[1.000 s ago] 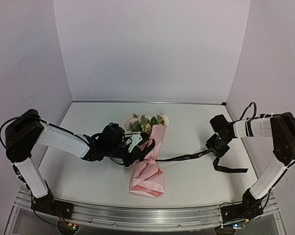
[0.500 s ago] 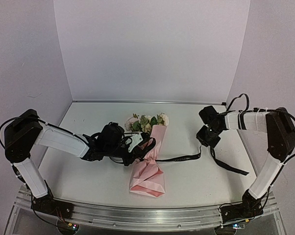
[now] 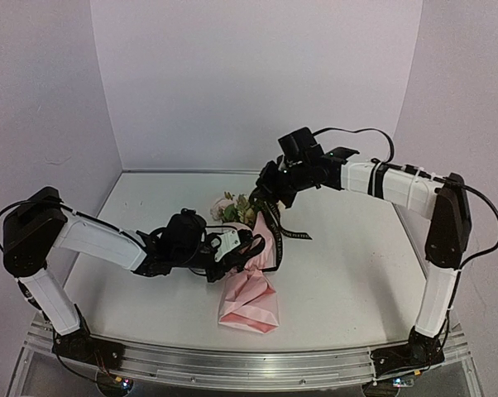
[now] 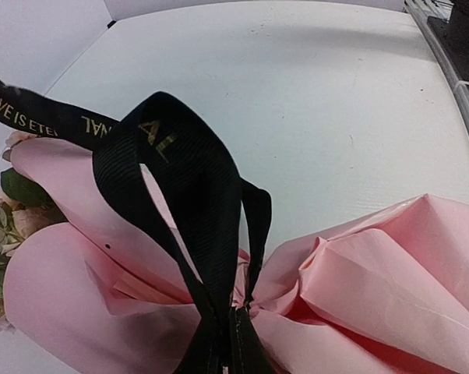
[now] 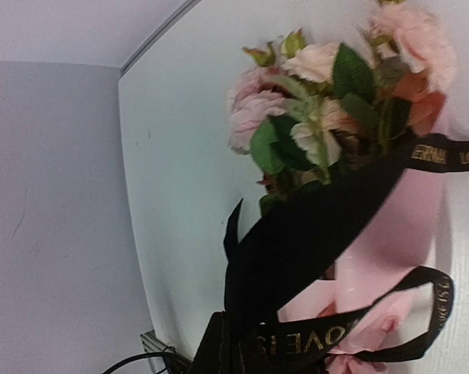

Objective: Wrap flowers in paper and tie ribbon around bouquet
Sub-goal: Cross the half-tied ribbon over the folded bouquet.

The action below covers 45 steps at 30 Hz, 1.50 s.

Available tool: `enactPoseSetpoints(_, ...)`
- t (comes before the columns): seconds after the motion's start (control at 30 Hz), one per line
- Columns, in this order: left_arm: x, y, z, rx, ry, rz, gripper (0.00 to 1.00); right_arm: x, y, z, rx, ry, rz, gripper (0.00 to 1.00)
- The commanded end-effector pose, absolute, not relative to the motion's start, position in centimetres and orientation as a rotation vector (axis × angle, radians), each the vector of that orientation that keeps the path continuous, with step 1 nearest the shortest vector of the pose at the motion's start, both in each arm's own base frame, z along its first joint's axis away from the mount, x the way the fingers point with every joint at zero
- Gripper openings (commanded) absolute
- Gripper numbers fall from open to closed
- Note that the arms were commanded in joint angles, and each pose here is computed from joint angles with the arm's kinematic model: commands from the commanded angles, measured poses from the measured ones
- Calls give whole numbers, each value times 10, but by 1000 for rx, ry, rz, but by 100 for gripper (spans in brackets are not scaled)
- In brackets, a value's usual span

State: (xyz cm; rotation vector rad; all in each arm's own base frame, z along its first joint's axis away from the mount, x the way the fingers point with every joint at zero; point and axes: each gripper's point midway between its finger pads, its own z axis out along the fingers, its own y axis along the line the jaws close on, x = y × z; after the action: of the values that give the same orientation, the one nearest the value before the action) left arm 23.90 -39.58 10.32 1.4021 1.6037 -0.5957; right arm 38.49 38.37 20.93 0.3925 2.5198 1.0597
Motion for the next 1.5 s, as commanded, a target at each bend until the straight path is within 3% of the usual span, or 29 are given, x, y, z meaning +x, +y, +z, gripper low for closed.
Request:
enactPoseSetpoints(0.0,238,-401,135,1360,1477,-588,5,369,440,235,151,2546,1352,0)
enactPoseSetpoints(0.2,237,-397,140,1295,1466,-592,5,330,480,250,-94,2553,1455,1)
enactPoseSetpoints(0.43,244,-395,129,1258,1496,-570,5,320,464,191,-40,2700,1310,18)
enactPoseSetpoints(0.97,242,-395,111,1263,1527,-586,5,315,393,195,-63,2660,935,76)
enactPoseSetpoints(1.07,243,-397,112,1270,1523,-585,5,312,378,196,-61,2644,880,76)
enactPoseSetpoints(1.47,244,-401,114,1267,1516,-594,5,279,377,155,-139,2767,862,60)
